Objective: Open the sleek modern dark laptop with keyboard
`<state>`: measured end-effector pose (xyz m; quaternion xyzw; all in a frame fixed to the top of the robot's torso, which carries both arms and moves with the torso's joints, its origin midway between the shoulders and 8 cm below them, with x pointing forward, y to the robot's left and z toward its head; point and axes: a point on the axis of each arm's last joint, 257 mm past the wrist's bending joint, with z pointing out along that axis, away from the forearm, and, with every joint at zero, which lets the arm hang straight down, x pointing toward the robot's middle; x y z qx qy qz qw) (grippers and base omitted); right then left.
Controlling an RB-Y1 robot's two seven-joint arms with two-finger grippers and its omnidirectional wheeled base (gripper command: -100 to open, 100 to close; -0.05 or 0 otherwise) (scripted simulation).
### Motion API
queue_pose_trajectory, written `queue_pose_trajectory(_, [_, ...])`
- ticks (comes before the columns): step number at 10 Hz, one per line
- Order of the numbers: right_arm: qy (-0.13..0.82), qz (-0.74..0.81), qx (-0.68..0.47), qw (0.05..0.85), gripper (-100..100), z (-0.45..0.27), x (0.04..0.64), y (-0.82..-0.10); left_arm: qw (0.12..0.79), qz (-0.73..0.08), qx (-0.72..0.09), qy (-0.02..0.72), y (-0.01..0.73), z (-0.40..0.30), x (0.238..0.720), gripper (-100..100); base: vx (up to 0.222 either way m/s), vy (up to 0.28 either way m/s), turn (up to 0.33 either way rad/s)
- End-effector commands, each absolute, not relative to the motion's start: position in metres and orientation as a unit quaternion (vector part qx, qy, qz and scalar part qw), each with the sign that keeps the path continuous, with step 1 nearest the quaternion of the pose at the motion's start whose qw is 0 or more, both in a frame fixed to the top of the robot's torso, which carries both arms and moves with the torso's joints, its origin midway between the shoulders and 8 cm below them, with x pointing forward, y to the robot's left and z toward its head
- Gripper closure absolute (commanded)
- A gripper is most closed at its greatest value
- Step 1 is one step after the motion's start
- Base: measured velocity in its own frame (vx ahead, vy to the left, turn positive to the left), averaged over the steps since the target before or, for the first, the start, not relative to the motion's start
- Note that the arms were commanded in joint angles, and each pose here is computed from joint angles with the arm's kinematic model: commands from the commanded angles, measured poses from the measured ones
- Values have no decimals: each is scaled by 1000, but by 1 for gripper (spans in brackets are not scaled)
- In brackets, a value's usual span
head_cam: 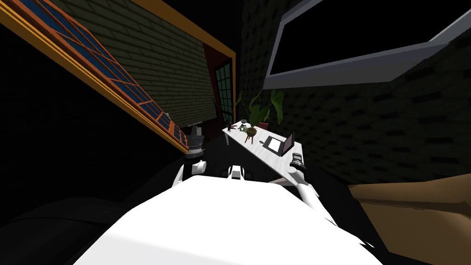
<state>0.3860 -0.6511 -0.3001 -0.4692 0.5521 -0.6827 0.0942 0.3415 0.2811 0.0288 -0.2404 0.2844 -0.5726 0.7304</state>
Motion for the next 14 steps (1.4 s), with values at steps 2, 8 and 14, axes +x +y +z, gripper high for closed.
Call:
queue_pose_trajectory(2, [531,-671,-500,137,100,-313,438,-580,730,-573,-240,284,281,29,341,0,32,-56,-314])
queue_pose_trajectory(8, [489,-656,-549,168,100,-324,480,-498,730,-573,-240,284,281,29,341,0,39,-39,-273])
queue_pose_trajectory(14, [436,-643,-584,236,100,-311,534,-370,730,-573,-240,284,281,29,341,0,49,-39,-321])
